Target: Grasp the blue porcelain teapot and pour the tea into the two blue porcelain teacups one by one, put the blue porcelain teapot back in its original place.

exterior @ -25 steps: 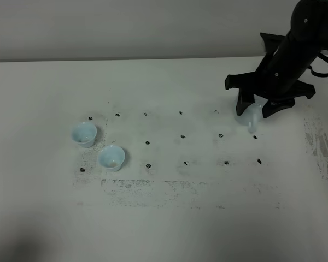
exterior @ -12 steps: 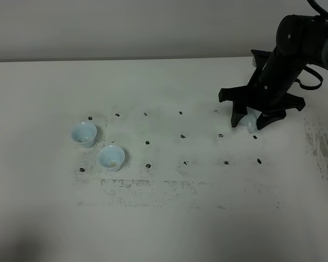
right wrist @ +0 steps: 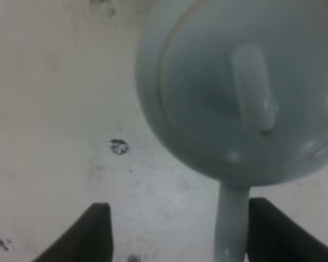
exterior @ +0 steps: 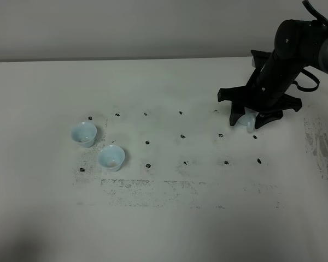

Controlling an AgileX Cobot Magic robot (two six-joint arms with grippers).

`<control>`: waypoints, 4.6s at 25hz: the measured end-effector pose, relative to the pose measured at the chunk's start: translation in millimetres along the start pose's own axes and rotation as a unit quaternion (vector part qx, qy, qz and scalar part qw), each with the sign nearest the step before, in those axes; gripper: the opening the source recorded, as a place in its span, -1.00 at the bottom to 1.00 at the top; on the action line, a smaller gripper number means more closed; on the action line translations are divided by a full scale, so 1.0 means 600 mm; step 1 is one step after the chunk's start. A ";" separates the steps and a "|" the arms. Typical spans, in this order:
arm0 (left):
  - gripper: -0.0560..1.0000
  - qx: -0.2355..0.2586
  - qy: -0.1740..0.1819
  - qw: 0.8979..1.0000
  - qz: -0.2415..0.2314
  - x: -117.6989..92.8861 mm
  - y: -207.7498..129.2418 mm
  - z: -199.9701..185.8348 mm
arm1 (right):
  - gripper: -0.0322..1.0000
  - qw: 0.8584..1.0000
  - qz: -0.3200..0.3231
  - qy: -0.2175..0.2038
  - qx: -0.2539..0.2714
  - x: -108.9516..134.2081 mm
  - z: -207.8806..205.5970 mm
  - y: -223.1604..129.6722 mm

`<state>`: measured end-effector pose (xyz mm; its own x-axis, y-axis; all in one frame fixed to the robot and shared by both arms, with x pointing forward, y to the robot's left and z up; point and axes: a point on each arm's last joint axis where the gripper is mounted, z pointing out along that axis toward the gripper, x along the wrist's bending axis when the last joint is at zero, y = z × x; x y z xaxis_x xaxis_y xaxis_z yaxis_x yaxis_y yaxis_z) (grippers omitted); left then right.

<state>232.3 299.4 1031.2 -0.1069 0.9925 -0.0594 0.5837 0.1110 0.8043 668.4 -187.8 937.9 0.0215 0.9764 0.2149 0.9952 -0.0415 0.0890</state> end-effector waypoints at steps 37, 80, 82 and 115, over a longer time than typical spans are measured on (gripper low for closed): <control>0.53 0.000 0.000 1.000 0.000 0.000 0.000 0.000 | 0.05 1.000 -0.017 -0.020 -0.009 -0.001 0.000 0.022; 0.53 0.000 0.000 1.000 0.000 0.000 0.000 0.000 | -0.84 0.997 -0.054 -0.048 0.020 -0.012 0.015 0.018; 0.53 0.000 0.000 1.000 0.000 0.000 0.000 0.000 | -0.84 0.997 -0.056 -0.048 0.020 -0.012 0.015 0.018; 0.53 0.000 0.000 1.000 0.000 0.000 0.000 0.000 | -0.84 0.969 -0.240 -0.027 -0.046 0.024 -0.163 0.010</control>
<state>232.3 299.4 1031.2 -0.1069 0.9925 -0.0594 0.5837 0.1110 0.8043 665.3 -195.0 1036.6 -0.4347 0.8973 0.0767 0.8790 0.4043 0.2527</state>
